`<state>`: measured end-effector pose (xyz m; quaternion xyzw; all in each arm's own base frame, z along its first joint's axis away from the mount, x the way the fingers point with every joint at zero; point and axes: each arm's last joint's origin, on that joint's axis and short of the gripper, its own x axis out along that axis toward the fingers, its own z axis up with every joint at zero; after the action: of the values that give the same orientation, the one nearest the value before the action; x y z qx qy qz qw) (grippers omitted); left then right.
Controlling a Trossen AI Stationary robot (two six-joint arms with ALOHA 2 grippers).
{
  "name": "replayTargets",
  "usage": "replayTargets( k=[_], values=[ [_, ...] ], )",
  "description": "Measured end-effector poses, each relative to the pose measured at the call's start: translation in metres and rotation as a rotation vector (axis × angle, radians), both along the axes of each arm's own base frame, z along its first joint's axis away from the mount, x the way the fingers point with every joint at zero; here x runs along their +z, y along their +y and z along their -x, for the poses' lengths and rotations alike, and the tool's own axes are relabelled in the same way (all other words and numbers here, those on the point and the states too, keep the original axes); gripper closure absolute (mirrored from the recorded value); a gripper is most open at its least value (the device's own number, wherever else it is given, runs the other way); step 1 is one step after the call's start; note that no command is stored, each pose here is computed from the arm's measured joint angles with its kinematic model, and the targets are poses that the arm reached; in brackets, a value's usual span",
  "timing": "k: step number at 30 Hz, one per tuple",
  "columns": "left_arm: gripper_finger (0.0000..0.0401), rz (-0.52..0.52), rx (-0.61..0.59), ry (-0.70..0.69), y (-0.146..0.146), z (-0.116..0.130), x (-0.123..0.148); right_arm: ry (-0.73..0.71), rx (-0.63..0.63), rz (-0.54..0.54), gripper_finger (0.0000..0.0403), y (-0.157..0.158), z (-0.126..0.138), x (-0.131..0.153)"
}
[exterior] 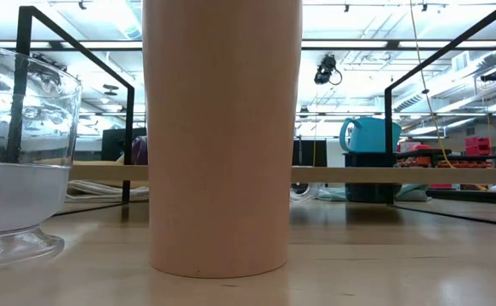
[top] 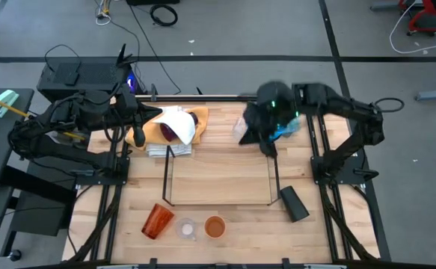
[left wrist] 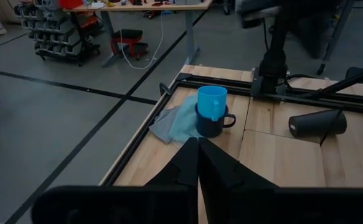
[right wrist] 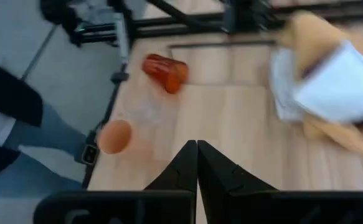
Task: Stack small to large cups/mugs on shelf
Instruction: Put the light orange cup on the shelf
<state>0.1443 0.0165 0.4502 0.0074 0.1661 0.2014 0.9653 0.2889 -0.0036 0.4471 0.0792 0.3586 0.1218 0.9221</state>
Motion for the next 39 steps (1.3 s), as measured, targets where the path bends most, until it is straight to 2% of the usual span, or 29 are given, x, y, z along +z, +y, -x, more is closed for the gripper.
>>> replayTargets(
  k=[4,7,12,18,25,33,39],
  values=[
    [0.0381,0.000,0.000,-0.001,0.000,0.000,0.000,0.031,0.023,0.033,0.0387,0.030,-0.010,-0.008],
    [0.0377,0.001,0.000,0.003,0.000,-0.002,-0.001,0.094,0.001,-0.004,0.0387,0.047,-0.026,-0.023],
    [0.0383,0.015,0.005,0.013,0.000,-0.005,-0.002,0.155,0.042,-0.042,0.0387,0.086,-0.066,-0.058],
    [0.0387,0.023,0.008,0.082,0.000,-0.008,-0.009,0.284,0.074,-0.100,0.0375,0.126,-0.083,-0.094],
    [0.0377,0.038,-0.014,0.115,0.000,-0.008,-0.012,0.214,0.166,-0.120,0.0332,0.165,-0.090,-0.102],
    [0.0390,0.037,-0.015,0.114,-0.001,-0.008,-0.012,0.121,0.159,0.033,0.0288,0.187,-0.101,-0.120],
    [0.0382,0.040,-0.013,0.112,-0.001,-0.008,-0.012,0.118,0.176,0.078,0.0259,0.200,-0.115,-0.145]
  ],
)
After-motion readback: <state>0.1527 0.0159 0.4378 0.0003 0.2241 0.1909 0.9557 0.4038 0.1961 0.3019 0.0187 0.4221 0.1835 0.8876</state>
